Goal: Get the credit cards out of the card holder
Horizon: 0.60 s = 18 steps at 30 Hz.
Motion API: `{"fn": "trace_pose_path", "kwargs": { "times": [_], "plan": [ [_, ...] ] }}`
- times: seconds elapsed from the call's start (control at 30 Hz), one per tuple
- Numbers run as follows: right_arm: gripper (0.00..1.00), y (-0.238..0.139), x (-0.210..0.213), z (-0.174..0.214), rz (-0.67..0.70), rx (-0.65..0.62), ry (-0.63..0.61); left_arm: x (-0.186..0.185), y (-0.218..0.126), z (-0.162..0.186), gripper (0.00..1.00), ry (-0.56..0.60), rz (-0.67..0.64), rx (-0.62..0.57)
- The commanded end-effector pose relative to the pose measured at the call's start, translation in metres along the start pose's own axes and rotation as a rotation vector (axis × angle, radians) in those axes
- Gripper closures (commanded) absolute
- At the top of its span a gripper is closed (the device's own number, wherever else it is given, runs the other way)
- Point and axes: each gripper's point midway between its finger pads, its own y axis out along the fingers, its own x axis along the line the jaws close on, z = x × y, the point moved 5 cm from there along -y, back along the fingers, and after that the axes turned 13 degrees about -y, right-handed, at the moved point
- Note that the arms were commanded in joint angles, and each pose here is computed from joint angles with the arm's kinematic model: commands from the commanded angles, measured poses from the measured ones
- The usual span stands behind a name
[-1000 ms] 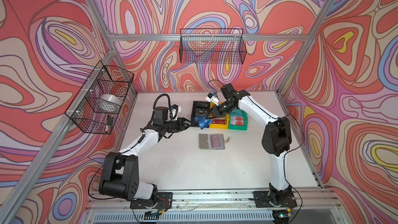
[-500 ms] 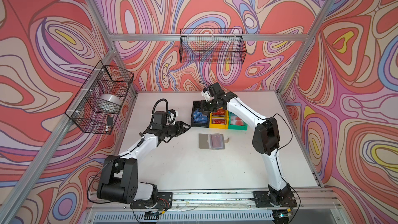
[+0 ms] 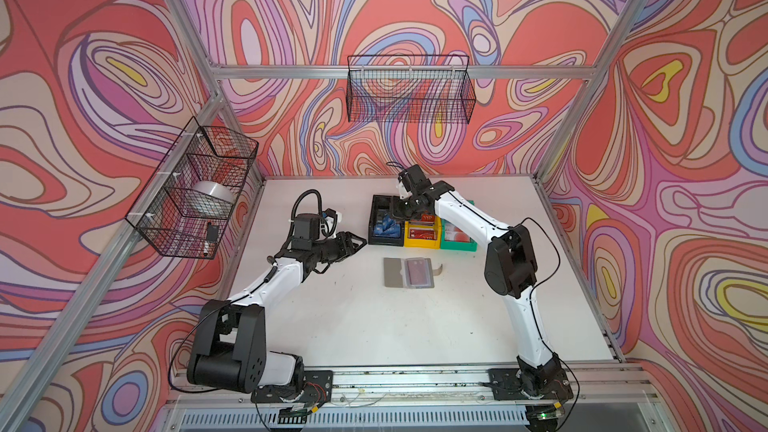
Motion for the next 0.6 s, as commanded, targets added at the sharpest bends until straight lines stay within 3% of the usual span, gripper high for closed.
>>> {"fn": "trace_pose_path", "kwargs": {
  "times": [0.0, 0.57],
  "plan": [
    [1.00, 0.006, 0.002, 0.002, 0.009, -0.013, 0.026, 0.003, 0.001, 0.001, 0.56, -0.008, 0.012, 0.007],
    [1.00, 0.034, 0.009, 0.014, -0.020, 0.041, 0.004, 0.006, 0.001, 0.001, 0.57, -0.006, 0.016, 0.006]
  ]
}}
